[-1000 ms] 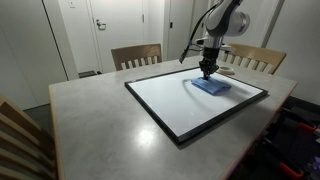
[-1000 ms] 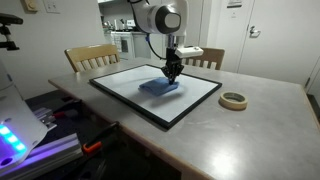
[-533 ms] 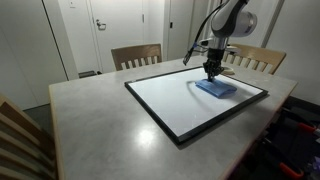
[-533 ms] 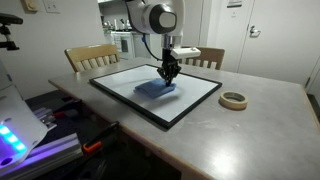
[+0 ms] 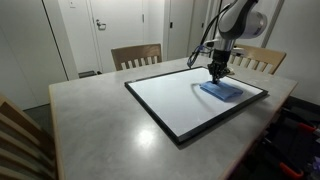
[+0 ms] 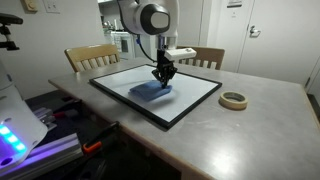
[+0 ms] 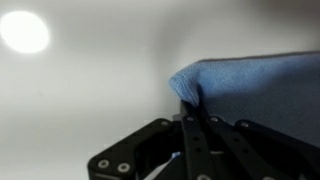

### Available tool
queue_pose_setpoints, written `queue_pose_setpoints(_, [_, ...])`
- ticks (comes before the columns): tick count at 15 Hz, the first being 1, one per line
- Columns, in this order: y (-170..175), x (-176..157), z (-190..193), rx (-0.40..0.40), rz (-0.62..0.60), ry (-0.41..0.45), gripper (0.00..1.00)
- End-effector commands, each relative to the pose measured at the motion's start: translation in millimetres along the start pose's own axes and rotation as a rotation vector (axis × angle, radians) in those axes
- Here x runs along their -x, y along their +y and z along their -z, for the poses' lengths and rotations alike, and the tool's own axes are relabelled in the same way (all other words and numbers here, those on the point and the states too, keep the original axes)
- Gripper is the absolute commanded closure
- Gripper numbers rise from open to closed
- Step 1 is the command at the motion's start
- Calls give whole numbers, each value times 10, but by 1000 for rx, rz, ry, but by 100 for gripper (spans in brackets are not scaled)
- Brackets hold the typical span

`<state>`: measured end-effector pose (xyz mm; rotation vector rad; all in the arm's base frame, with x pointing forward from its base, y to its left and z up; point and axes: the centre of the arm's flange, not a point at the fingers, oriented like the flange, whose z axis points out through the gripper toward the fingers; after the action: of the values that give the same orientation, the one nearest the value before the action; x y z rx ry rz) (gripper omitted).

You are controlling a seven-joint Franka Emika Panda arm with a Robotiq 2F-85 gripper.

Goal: Use the blue cloth to wipe the board

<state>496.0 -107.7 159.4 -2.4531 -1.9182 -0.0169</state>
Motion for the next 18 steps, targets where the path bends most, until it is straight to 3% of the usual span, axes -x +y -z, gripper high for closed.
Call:
queue_pose_setpoints(1, [-422, 63, -230, -31, -6, 0, 99])
queue_pose_setpoints(9, [-636, 81, -206, -36, -3, -16, 99])
queue_pose_setpoints(18, [-619, -80, -243, -32, 7, -11, 99])
